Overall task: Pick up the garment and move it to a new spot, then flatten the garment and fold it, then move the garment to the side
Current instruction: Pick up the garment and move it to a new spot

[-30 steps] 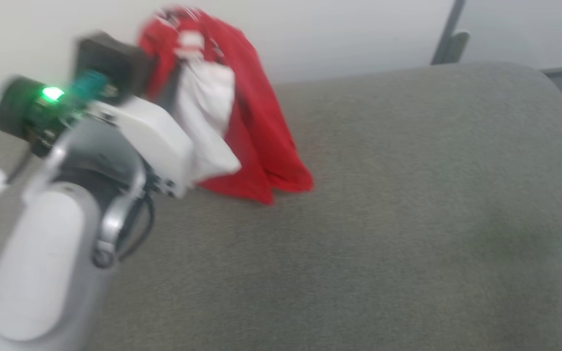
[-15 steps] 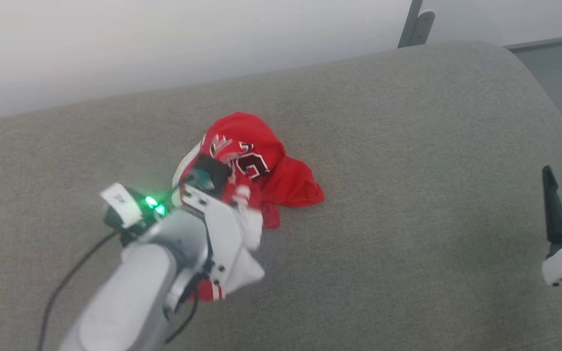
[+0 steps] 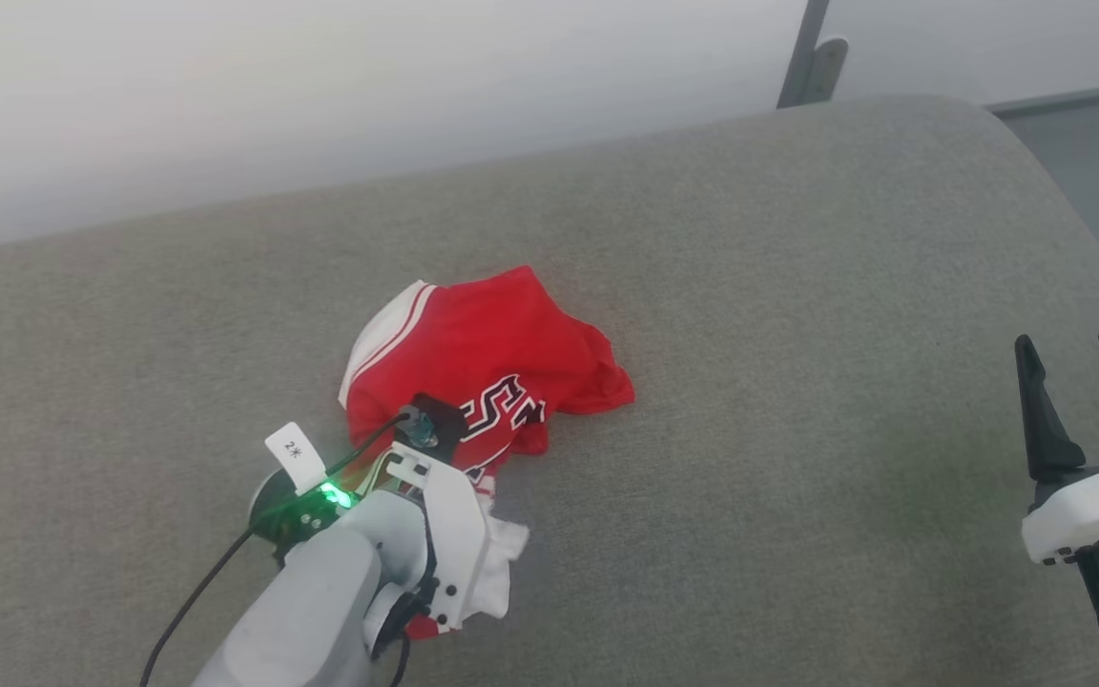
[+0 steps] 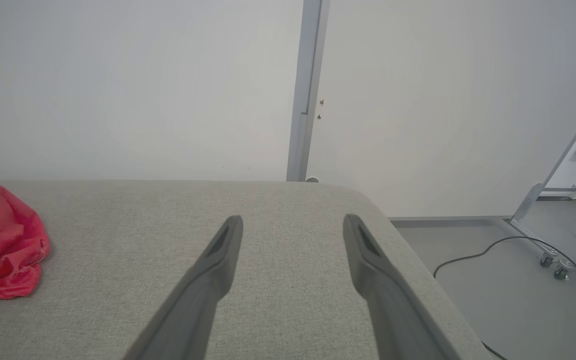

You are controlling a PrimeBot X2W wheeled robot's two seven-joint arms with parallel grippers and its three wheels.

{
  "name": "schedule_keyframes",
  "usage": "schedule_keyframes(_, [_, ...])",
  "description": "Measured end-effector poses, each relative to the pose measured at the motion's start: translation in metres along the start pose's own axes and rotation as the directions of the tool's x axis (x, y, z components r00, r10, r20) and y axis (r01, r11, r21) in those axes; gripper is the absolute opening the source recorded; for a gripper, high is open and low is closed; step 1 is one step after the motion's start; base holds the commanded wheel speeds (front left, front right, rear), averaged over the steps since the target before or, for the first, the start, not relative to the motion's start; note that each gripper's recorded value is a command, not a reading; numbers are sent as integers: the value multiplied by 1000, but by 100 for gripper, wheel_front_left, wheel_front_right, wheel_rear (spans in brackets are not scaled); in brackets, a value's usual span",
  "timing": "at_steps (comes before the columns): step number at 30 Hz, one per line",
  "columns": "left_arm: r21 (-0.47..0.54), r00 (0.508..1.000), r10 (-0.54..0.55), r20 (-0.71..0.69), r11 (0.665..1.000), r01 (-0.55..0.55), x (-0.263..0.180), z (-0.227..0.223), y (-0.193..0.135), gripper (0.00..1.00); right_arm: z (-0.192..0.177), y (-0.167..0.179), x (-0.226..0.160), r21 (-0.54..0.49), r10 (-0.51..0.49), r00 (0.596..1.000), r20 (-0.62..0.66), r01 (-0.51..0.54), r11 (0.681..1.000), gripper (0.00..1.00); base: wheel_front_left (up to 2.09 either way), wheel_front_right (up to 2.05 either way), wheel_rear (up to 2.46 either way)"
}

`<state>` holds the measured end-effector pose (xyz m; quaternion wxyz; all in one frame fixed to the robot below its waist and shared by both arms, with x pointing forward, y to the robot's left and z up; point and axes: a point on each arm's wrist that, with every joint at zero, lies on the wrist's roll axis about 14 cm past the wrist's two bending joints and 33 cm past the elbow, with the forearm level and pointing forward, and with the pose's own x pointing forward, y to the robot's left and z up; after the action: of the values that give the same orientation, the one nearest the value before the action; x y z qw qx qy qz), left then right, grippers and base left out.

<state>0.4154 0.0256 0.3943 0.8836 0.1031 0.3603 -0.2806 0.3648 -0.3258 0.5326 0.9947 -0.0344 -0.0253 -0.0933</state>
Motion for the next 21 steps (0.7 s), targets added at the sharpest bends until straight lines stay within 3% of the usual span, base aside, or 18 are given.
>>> schedule_keyframes(1, [-4,1000,-6,6,1000,6,0,2,-1,44,0,2,0,-1,5,1000,1,-5,1000,100,0,0,0])
schedule_keyframes(3, [-8,999,-12,29,1000,12,-2,6,-2,100,2,4,1,-4,13,1000,5,-13,1000,100,0,0,0])
schedule_keyframes(13, [-45,972,5,236,999,6,-40,57,10,100,16,20,4,-10,56,997,45,-55,998,100,0,0,0])
schedule_keyframes(21, [-123,881,143,451,988,-98,-100,82,53,100,22,42,2,10,99,993,71,-100,995,100,0,0,0])
